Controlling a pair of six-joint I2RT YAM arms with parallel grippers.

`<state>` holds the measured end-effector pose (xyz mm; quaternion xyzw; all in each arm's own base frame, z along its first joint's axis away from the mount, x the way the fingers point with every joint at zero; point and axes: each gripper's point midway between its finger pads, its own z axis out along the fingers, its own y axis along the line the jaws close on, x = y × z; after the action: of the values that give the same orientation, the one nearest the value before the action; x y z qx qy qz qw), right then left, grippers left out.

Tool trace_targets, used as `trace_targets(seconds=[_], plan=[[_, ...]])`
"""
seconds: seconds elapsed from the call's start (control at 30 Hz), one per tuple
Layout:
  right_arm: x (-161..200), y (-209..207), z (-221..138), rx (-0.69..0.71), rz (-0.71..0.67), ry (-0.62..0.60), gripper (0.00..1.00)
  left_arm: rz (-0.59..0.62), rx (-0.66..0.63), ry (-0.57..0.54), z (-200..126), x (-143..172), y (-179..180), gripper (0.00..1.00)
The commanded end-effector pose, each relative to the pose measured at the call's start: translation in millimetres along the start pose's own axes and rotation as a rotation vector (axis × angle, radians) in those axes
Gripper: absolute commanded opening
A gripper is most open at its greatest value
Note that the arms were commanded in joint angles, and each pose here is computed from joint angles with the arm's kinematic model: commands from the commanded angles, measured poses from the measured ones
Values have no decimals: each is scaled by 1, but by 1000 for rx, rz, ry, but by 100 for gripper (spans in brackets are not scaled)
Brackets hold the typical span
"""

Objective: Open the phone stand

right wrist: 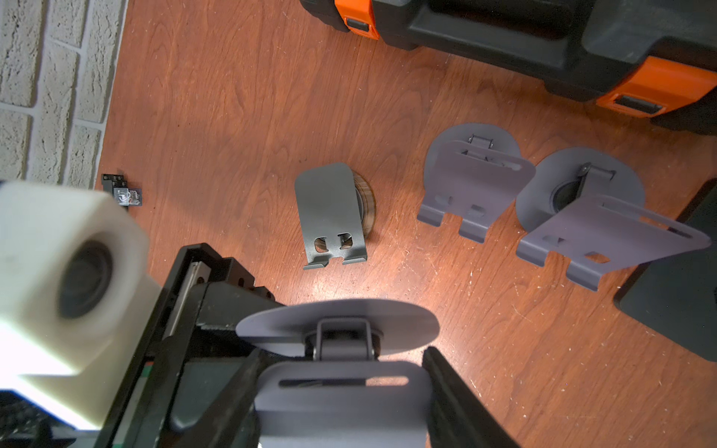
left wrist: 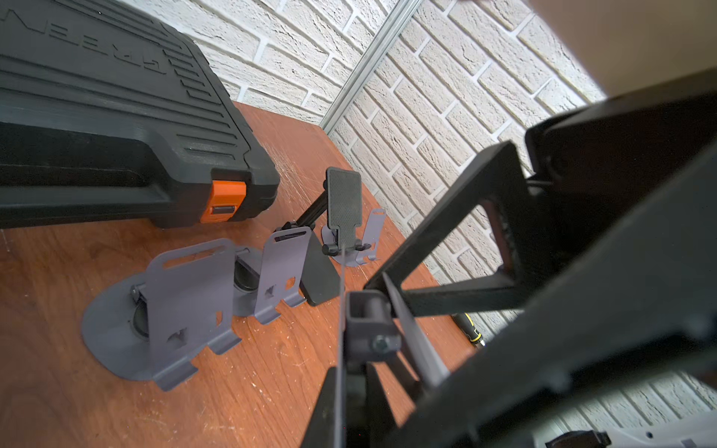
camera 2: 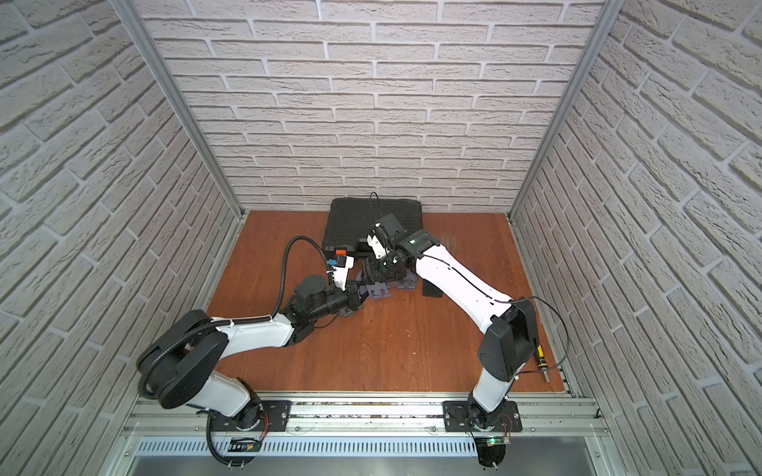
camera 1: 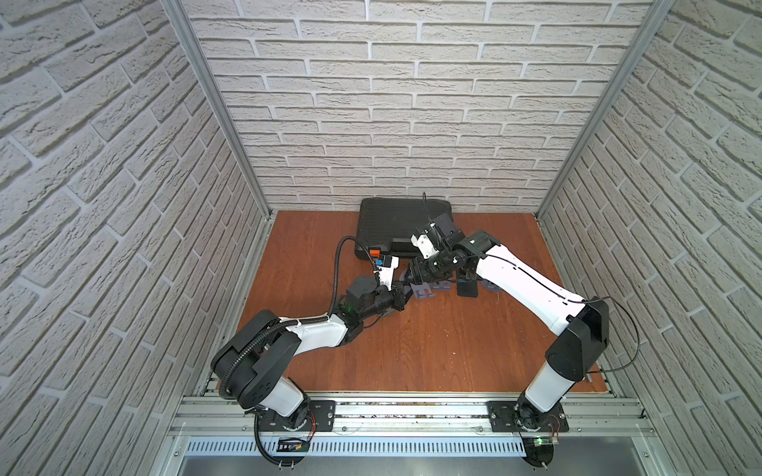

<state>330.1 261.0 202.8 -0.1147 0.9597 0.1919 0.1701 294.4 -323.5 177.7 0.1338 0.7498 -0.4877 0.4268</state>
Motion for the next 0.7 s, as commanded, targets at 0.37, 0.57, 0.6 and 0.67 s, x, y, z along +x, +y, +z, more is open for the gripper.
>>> trace_targets(seconds=[0.37, 0.57, 0.6, 0.67], plan=[[-7, -6, -36, 32, -15, -127, 21, -174, -286, -84, -16, -16, 81, 0], [-1, -8, -42, 28, -11, -144, 19, -213, -329, -83, -18, -11, 95, 0], [-1, -7, -42, 26, -11, -146, 19, -219, -332, -84, -18, -11, 96, 0], [1, -7, -44, 20, -11, -149, 19, -231, -340, -93, -20, -13, 99, 0]])
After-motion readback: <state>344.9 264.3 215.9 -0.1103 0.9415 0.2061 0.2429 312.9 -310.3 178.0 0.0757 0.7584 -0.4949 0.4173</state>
